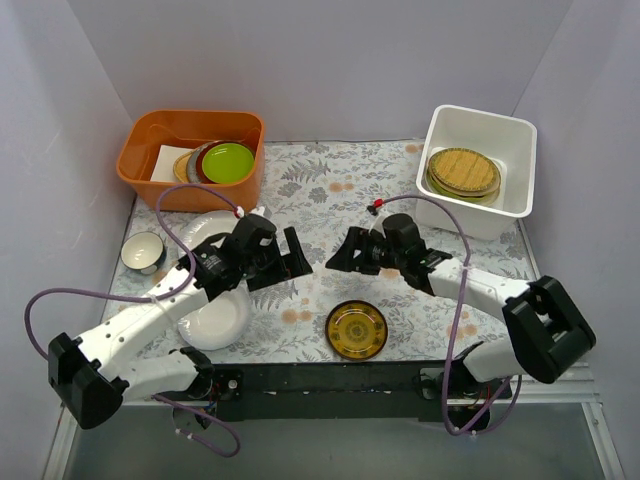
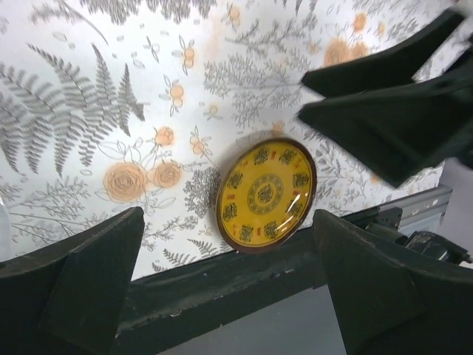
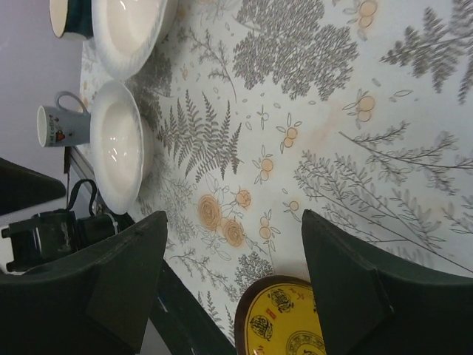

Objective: Place the plates into the plastic bin on the countertop
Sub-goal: Pick up the plate at the center of the board.

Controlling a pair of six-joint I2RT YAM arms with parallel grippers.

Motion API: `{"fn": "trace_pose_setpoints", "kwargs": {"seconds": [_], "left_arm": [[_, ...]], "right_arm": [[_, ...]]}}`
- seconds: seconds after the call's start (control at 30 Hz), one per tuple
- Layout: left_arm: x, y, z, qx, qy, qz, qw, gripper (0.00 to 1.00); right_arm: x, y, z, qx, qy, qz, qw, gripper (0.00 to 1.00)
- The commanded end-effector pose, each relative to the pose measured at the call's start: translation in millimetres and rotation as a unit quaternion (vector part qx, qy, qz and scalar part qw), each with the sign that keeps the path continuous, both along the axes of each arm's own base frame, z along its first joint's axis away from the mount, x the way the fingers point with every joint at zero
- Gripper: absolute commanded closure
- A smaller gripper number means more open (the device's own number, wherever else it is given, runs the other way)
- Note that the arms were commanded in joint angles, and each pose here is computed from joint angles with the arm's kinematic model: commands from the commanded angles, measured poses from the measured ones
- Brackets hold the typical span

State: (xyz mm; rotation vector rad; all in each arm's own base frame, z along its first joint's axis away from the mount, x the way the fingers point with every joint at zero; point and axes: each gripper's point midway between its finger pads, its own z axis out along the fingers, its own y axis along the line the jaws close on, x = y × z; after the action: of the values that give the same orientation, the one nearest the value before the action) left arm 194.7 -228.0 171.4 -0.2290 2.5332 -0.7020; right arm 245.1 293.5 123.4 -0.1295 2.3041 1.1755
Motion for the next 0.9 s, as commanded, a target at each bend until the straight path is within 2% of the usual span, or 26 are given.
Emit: {"fn": "trace_pose_setpoints", "kwargs": {"seconds": [0.0, 0.1, 0.37, 0.63, 0.87], "left_arm": [[20, 13, 29, 0.014, -0.032, -0.016, 0.999, 0.02], [38, 25, 45, 0.015, -0.05, 0.001, 0.999, 0.02], [68, 53, 74, -0.04, -0.059, 0.018, 0.997, 0.02], [74, 79, 81, -0.065, -0.057, 0.02, 0.996, 0.02], [76, 95, 84, -0.067, -0.061, 0.027, 0.996, 0.02]], "right_arm": [[0, 42, 11, 0.041, -0.014, 0.027, 0.999, 0.2], [-4, 64, 5, 0.05, -0.002, 0.043, 0.998, 0.2], [-7, 111, -5, 0.096, 0.024, 0.068, 0.993, 0.2], [-4, 162, 9, 0.124, 0.032, 0.102, 0.986, 0.2], [-8, 196, -10, 0.126, 0.07, 0.108, 0.984, 0.21]]}}
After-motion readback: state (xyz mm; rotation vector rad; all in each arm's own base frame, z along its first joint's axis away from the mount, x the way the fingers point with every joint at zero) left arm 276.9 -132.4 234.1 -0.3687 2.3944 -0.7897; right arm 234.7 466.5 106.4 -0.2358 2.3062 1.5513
